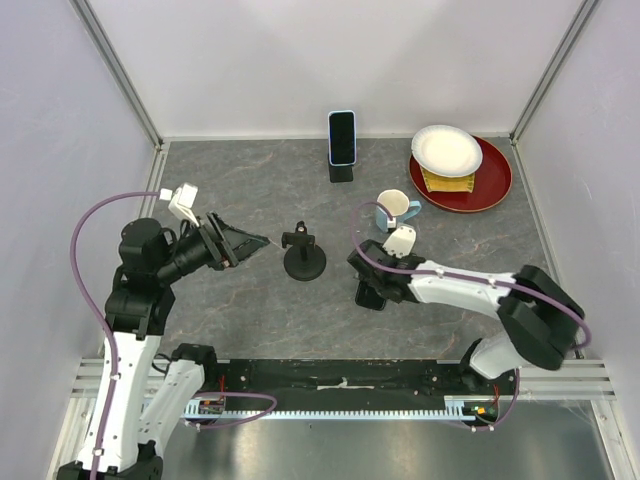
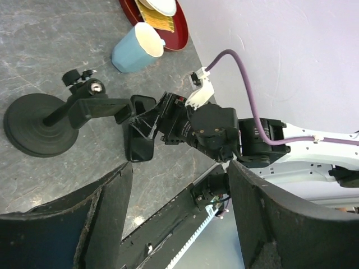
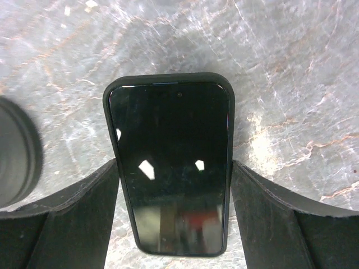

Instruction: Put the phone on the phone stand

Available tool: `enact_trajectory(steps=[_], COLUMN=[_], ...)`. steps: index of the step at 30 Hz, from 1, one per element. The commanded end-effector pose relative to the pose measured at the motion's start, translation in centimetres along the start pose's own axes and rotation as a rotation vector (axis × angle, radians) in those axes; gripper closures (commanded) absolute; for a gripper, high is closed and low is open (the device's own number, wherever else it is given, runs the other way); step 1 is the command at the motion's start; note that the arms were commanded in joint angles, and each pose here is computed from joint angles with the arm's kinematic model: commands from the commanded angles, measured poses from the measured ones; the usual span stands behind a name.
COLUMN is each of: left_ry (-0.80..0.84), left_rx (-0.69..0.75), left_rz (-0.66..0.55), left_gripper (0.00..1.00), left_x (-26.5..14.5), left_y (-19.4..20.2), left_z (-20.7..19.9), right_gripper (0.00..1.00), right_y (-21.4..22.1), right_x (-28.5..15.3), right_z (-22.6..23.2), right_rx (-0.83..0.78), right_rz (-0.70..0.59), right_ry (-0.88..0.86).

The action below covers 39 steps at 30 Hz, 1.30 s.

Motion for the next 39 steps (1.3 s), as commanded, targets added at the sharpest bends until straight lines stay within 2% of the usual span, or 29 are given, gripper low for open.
enact_trajectory(steps=[1,7,13,20,27,33,39], left_ry=[0.108,0.165,0.213,0.212,0.192,0.156,0.138], left_rx=[0.001,0.045,0.155,0.267,0.452,0.459,0.417], left_rz=[0.036,0.137,0.303,0.342,0.395,0.433,0.465], left_gripper=[0.26,0.24,0.22,0.33,0.29,0.37,0.34], left_x=[0.5,2.9,7.0,10.9,13.9,15.1,15.8], left_y=[-0.3,0.4,3.0,3.8,4.5,5.0,5.6], left_z=[-1.9,-3.9,-6.7,-8.2,-9.1,-8.1,-7.6], right_gripper=[1.00,1.00,1.00,1.00,1.00,1.00,1.00], right_y=[-2.8,-3.8,-5.2,-6.7,-6.9,-6.7,-6.8], right_x=[-2.3,-4.8,-7.8,-11.2,-13.3,-14.9,-15.6], right_z=[0.2,-0.8,-1.6,-2.7,-2.9,-2.9,-2.6], right_rx=[0.013,0.001,-0.033,-0.076,-0.140,-0.156,-0.162], right_rz=[-0.182,-0.299,-0.422,-0.549,-0.609,-0.636,-0.641], right_ry=[-0.130,-0.282,-0.449,-0.601,-0.766,-0.908,-0.976])
Point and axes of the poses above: each gripper's point midway between its finger pads, its own x axis out along the fingers, its own z axis along the line the jaws close on, y = z × x, the point moved 9 cm from there along -x, back along the fingers, and after that the axes turned 12 degrees about -x, right-handed, at the moved point
